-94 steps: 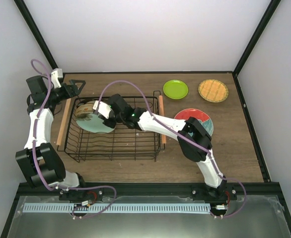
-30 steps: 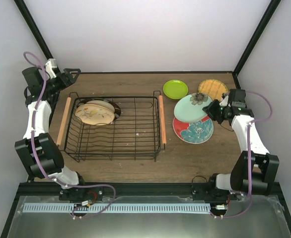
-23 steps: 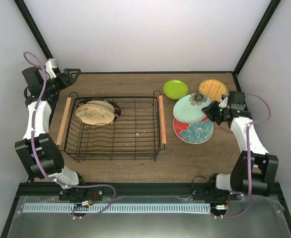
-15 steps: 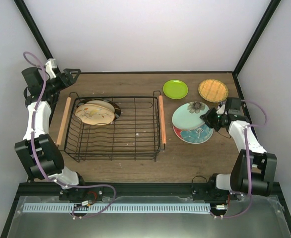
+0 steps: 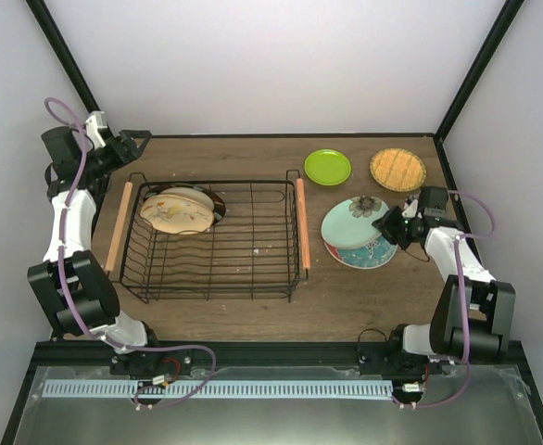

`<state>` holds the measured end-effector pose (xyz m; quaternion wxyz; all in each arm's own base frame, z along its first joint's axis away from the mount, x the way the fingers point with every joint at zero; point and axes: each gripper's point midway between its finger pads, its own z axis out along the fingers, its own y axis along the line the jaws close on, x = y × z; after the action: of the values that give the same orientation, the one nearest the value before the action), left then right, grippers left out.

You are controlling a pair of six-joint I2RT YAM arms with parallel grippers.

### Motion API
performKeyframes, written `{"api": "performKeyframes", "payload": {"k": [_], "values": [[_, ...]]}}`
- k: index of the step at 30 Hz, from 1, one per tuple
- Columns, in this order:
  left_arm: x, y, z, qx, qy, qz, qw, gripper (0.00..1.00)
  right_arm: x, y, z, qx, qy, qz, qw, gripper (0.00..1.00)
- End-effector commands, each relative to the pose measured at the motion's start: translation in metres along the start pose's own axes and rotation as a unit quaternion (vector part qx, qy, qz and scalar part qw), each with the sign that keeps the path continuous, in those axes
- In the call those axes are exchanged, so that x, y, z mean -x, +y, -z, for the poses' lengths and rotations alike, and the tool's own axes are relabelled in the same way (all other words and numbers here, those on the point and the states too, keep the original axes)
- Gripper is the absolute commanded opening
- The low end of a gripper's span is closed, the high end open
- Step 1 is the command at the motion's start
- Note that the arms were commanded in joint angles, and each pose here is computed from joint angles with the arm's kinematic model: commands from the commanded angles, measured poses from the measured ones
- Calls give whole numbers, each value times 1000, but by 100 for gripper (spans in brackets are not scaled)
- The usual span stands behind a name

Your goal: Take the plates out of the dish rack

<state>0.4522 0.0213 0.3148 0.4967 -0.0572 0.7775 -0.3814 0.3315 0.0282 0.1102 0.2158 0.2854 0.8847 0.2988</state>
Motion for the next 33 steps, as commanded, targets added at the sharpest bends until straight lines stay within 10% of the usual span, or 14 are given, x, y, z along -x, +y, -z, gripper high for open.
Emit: {"api": "performKeyframes", "payload": {"k": [1, 5, 19, 33], "values": [[1, -8, 5, -7, -2, -13, 1000, 100, 11, 9, 1, 15, -12, 25, 1000, 17], [0, -7, 4, -8, -1, -12, 1000, 100, 12, 6, -2, 8, -9, 24, 1000, 21], [-2, -3, 2, -7, 1, -8, 1000, 100, 11, -21, -7, -61, -2, 28, 998, 81], [-6, 1, 1, -7, 2, -4, 1000, 100, 16, -47, -3, -146, 8, 59, 987, 98]]}}
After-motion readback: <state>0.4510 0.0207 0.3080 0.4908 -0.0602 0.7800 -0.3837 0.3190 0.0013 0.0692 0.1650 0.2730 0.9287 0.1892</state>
